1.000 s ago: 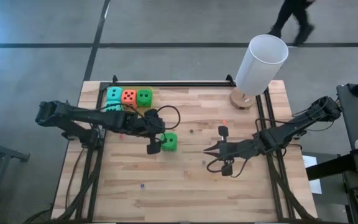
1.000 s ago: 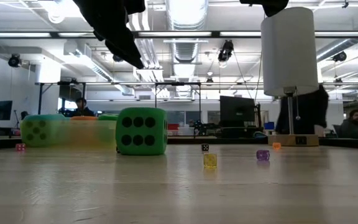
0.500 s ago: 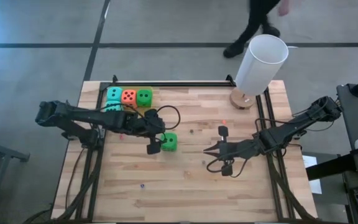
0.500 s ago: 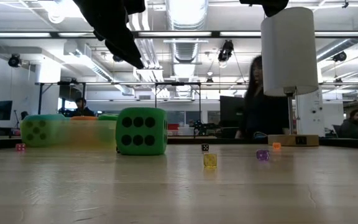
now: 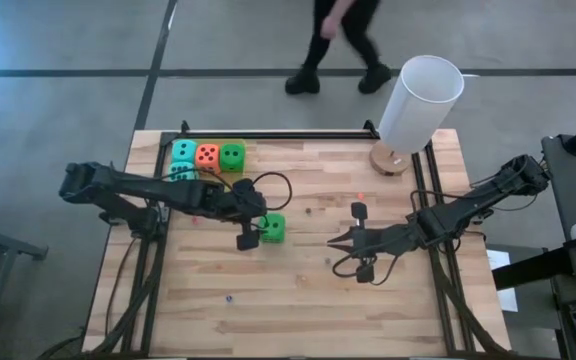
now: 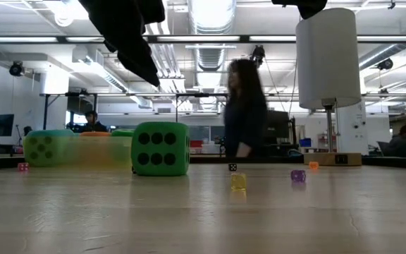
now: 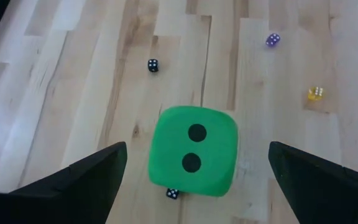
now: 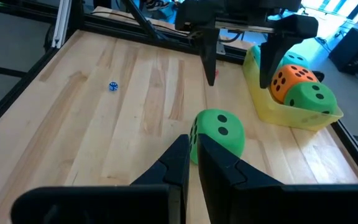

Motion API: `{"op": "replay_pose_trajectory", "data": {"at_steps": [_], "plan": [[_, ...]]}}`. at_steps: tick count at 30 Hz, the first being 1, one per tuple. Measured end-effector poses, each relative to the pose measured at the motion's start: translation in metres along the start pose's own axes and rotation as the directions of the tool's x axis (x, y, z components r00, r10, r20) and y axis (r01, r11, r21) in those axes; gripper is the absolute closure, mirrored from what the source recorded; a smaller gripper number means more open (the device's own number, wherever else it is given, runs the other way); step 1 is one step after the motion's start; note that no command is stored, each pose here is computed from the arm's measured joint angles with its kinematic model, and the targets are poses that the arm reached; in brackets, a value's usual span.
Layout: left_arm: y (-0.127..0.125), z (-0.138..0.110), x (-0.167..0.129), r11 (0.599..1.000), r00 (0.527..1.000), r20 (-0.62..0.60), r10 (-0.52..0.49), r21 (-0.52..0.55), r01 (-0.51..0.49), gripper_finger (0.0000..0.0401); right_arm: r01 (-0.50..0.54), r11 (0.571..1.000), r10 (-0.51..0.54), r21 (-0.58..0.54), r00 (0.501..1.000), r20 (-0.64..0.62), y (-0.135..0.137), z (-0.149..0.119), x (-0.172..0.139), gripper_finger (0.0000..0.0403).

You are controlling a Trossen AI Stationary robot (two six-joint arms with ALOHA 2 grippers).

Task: Pick & Place Dice
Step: Put the green large die into the yellow container

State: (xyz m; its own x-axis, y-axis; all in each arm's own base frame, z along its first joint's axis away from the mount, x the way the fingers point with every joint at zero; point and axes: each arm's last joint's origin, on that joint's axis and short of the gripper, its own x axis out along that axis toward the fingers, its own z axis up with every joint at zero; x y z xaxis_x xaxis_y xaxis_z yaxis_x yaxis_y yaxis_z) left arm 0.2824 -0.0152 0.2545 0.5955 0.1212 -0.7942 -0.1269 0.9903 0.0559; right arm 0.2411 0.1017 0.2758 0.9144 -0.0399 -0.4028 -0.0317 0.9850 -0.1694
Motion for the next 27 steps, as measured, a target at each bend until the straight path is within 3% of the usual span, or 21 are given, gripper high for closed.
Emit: {"op": "replay_pose_trajectory", "data": {"at_steps": [6, 11, 15, 27], "plan": [[-0.001, 0.004, 0.004, 1.0, 1.0, -0.011, 0.002, -0.004, -0.002, 0.0001, 0.0, 1.0, 0.0, 0.0, 1.0, 0.0, 0.0, 0.0, 0.0, 0.0374], [-0.005, 0.004, 0.023, 1.0, 0.991, -0.133, -0.01, 0.018, 0.012, 0.0001, 0.0, 1.0, 0.0, -0.001, 1.0, -0.001, 0.0, 0.0, 0.0, 0.0374], [-0.007, 0.012, 0.03, 0.997, 0.987, -0.156, -0.028, 0.06, 0.038, 0.0001, 0.0, 1.0, 0.0, -0.001, 1.0, -0.001, 0.0, 0.0, 0.0, 0.0374], [0.007, 0.017, 0.057, 0.997, 0.968, -0.244, -0.055, 0.035, 0.066, 0.0002, 0.0, 1.0, 0.0, -0.001, 1.0, -0.002, 0.0, 0.0, 0.0, 0.0374]]}}
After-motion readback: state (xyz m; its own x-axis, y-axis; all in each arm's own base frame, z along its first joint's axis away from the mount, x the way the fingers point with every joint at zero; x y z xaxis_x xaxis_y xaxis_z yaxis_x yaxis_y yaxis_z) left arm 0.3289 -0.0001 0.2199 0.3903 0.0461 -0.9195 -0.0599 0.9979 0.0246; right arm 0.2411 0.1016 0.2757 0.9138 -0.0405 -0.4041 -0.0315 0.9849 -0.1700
